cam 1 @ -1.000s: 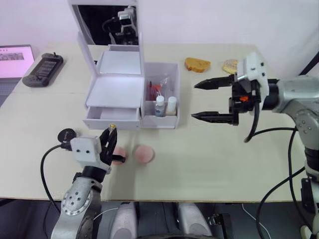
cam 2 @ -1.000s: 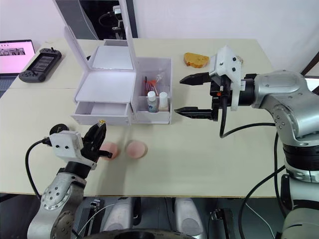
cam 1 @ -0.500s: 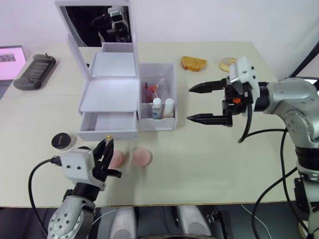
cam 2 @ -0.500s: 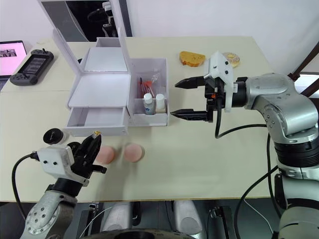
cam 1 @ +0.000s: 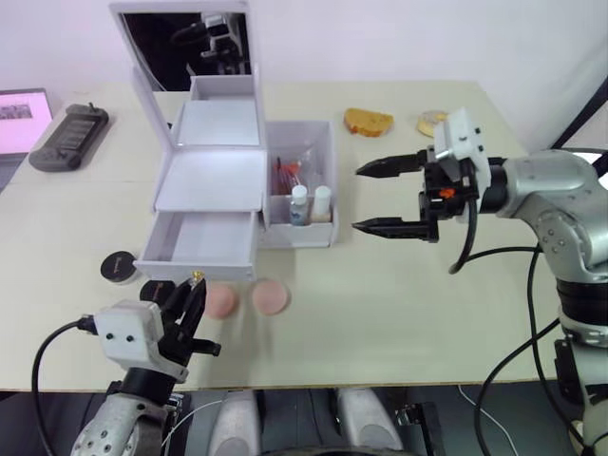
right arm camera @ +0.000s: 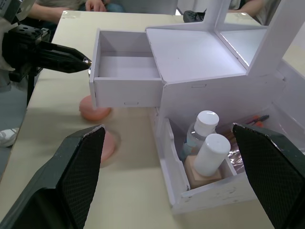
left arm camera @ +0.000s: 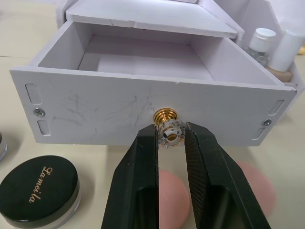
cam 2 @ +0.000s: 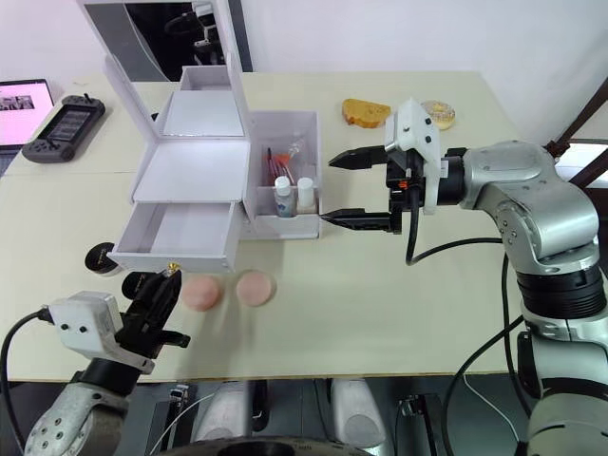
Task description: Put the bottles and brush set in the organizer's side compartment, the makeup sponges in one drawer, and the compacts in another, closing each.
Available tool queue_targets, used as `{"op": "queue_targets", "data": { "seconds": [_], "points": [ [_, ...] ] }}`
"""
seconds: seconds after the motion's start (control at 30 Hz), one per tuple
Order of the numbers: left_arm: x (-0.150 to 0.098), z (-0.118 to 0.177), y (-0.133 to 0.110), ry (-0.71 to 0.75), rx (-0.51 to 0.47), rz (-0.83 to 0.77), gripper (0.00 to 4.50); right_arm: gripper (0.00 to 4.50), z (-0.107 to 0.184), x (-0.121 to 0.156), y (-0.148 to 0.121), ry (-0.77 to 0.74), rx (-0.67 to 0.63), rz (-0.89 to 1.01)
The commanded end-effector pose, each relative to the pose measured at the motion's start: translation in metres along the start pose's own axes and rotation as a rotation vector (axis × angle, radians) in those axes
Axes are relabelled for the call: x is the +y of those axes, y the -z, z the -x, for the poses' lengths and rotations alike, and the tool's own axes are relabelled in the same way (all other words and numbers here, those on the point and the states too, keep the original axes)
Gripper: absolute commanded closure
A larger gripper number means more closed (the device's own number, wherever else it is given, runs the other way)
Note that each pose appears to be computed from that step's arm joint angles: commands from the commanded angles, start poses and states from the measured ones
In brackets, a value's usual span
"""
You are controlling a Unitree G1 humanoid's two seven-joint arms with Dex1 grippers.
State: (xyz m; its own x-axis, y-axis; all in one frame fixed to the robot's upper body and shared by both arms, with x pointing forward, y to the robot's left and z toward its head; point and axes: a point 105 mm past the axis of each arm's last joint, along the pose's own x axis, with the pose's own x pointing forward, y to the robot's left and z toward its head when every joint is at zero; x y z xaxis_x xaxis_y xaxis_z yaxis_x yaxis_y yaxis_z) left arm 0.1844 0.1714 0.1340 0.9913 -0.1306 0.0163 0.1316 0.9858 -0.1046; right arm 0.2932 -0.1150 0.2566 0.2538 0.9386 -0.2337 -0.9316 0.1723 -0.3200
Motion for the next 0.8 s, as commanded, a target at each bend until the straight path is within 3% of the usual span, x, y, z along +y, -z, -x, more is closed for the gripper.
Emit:
{"op": "queue_targets", "data": {
  "seconds": [0.03,0.17,0.33,0.43,0.53,0.63,0.7,0.8],
  "points": [
    [-0.004,0.003,-0.017,0.016,-0.063,-0.020,4.23,0.00,0.003,-0.001,-0.010,0.019,-0.025,0.049],
    [-0.005,0.002,-0.016,0.024,-0.062,-0.014,4.23,0.00,0.003,-0.001,-0.010,0.026,-0.030,0.049],
    [-0.005,0.008,-0.018,0.067,-0.053,0.031,1.82,0.00,0.003,0.000,-0.010,0.028,-0.043,0.048],
    [0.006,0.033,-0.011,0.178,0.014,0.145,0.21,0.00,0.007,-0.002,-0.011,0.031,-0.047,0.049],
    [0.040,0.065,-0.010,0.193,0.076,0.190,0.02,0.00,0.012,-0.006,-0.010,0.043,-0.060,0.034],
    [0.065,0.091,-0.003,0.255,0.214,0.212,0.02,0.00,0.014,-0.010,-0.003,0.048,-0.044,0.037],
    [0.087,0.097,0.002,0.237,0.279,0.219,0.02,0.00,0.015,-0.013,0.000,0.053,-0.042,0.044],
    [0.132,0.095,-0.001,0.161,0.306,0.081,0.02,0.00,0.018,-0.016,0.003,0.073,-0.040,0.042]
  ]
}}
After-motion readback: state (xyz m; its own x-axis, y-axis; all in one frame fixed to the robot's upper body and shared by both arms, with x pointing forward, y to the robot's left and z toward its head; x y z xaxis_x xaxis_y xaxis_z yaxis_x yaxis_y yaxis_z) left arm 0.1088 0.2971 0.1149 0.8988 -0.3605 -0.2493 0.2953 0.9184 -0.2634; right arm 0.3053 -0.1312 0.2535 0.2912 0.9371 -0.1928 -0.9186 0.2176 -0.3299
